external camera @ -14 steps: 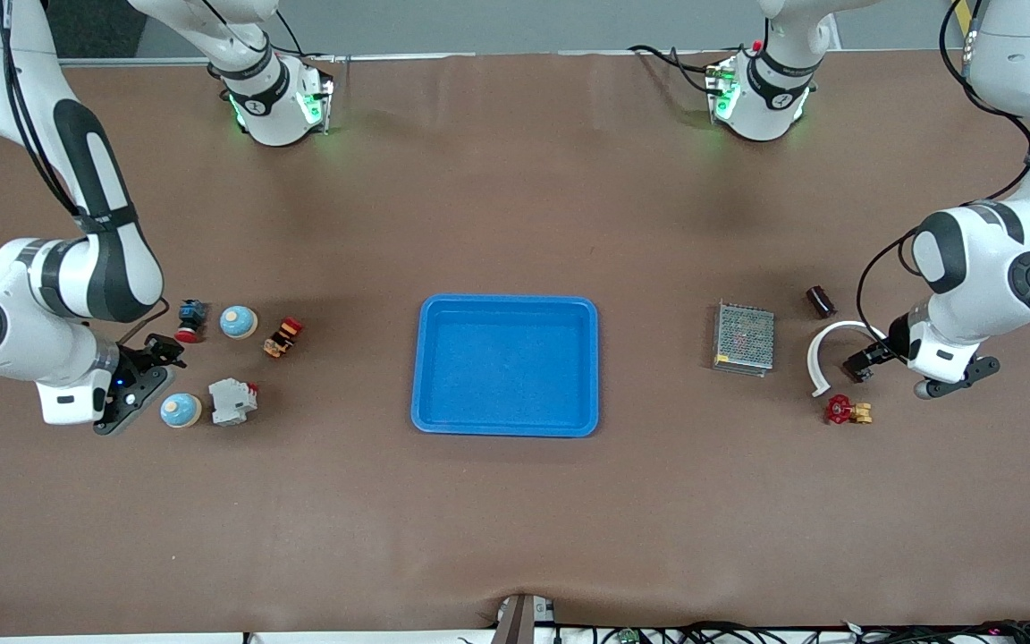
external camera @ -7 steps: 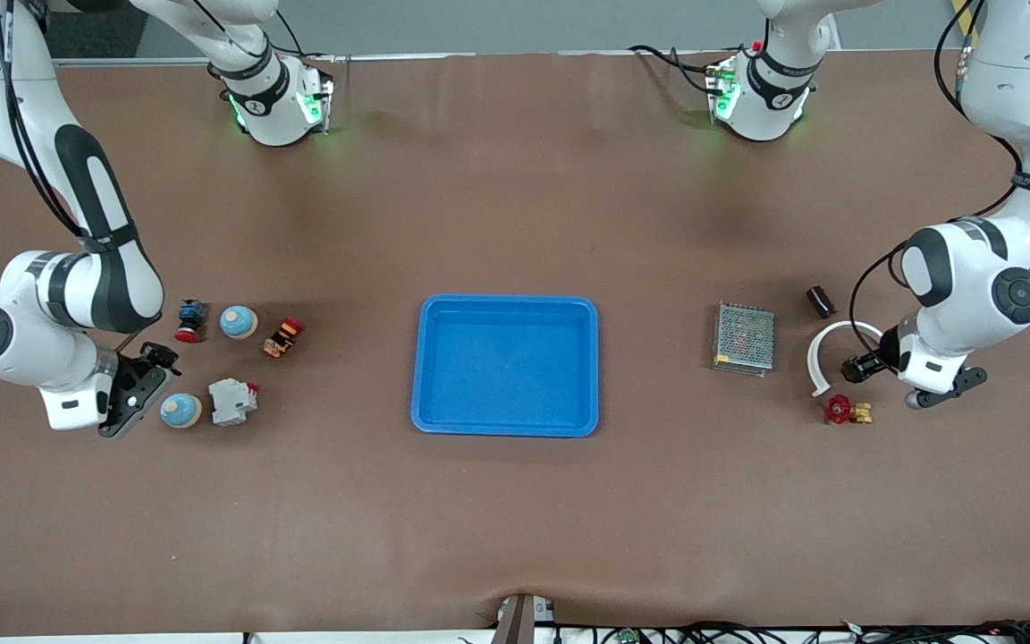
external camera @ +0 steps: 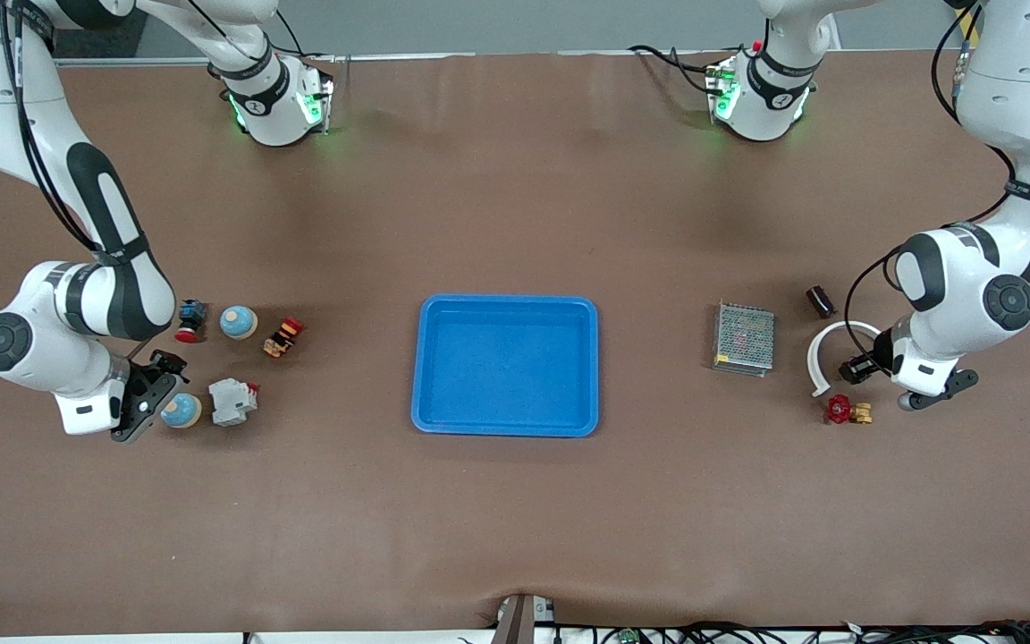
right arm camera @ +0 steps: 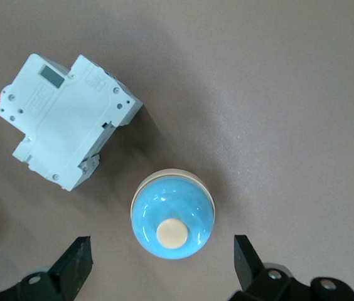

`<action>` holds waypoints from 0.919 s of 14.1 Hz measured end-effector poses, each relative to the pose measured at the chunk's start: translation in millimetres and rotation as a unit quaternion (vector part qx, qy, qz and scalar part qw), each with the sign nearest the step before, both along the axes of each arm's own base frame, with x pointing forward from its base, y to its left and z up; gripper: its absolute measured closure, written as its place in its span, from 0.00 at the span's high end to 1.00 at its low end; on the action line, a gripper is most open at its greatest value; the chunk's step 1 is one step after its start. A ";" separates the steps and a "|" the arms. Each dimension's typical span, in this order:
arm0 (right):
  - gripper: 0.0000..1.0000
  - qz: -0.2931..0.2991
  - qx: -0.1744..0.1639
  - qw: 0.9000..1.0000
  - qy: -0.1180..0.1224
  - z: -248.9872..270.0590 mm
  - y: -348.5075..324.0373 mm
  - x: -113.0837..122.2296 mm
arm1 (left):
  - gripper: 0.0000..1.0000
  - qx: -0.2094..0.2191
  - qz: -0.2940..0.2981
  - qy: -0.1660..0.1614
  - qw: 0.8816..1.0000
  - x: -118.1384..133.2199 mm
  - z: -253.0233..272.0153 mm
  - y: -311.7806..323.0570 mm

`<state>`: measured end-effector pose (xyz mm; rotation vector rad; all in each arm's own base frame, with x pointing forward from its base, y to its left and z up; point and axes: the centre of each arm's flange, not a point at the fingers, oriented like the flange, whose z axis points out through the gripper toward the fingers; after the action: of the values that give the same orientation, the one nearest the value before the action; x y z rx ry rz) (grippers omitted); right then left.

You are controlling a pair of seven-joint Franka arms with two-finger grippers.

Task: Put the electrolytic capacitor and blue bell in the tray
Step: 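Grasp the blue bell with the right gripper while the left gripper grasps the capacitor, then carry the capacitor and the blue bell toward the blue tray with both grippers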

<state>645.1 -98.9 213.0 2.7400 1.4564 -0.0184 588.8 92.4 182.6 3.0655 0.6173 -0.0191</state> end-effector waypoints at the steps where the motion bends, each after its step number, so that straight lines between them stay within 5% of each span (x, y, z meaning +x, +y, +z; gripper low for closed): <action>1: 1.00 0.000 0.000 1.000 -0.003 -2.3 -0.1 0.6 | 0.34 0.000 0.001 0.000 1.000 -0.1 0.2 1.0; 13: 1.00 0.002 -0.001 1.000 -0.019 -23.7 1.3 3.3 | 0.34 -0.010 -0.051 -0.051 0.997 33.9 109.1 -59.3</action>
<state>648.4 -97.6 189.2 2.7207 1.4525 0.0322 622.7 33.2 291.6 3.0513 0.4537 0.1297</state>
